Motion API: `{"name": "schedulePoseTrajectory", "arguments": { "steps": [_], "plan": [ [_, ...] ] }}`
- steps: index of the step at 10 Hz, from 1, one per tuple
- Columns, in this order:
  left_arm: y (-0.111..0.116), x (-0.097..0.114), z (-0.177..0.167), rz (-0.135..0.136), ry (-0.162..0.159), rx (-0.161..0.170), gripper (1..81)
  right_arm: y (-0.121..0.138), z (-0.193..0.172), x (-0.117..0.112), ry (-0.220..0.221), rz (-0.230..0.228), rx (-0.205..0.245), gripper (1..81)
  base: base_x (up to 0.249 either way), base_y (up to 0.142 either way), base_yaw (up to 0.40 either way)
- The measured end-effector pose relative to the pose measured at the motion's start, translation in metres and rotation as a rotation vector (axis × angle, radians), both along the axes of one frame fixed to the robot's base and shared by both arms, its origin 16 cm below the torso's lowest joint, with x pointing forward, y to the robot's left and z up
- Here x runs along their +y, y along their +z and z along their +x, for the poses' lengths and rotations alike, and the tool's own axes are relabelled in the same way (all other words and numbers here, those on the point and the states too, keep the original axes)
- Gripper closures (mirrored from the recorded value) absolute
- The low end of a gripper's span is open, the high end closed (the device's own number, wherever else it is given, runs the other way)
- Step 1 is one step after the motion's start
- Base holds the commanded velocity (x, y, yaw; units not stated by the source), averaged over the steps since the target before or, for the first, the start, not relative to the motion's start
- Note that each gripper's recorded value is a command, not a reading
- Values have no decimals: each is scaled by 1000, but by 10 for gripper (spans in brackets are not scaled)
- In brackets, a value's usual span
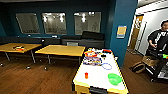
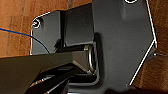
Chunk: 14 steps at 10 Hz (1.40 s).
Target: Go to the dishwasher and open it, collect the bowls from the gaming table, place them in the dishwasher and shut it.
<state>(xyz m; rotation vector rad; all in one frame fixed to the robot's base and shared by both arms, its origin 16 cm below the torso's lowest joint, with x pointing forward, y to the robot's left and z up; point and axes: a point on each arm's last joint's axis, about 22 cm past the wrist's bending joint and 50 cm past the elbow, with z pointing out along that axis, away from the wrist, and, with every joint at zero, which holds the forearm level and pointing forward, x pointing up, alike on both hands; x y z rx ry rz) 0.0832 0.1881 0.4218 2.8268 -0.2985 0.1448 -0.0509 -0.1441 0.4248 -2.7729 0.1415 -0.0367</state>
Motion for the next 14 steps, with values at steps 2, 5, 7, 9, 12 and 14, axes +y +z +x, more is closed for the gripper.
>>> {"name": "schedulePoseTrajectory", "arguments": {
  "steps": [2, 5, 7, 9, 12, 14],
  "plan": [
    [0, 0, -2, 0, 0, 1, 10, 0, 0, 2, 0, 2, -1, 10, 108, 70, 0],
    [0, 0, -2, 0, 0, 1, 10, 0, 1, 2, 0, 2, -1, 10, 133, 0, 0],
    [0, 1, -2, 1, 0, 1, 10, 1, -1, 5, 0, 6, -1, 10, 138, 0, 0],
    [0, 1, -3, 1, 0, 1, 10, 1, -2, 5, 0, 6, 0, 10, 144, 0, 0],
    [0, 2, 2, 0, 2, -8, 10, 0, 4, 1, -1, 2, -7, 10, 148, 0, 0],
    [0, 1, 0, 0, 1, -3, 10, 0, -1, 2, 1, 3, 1, 10, 148, 0, 0]
  ]
}}
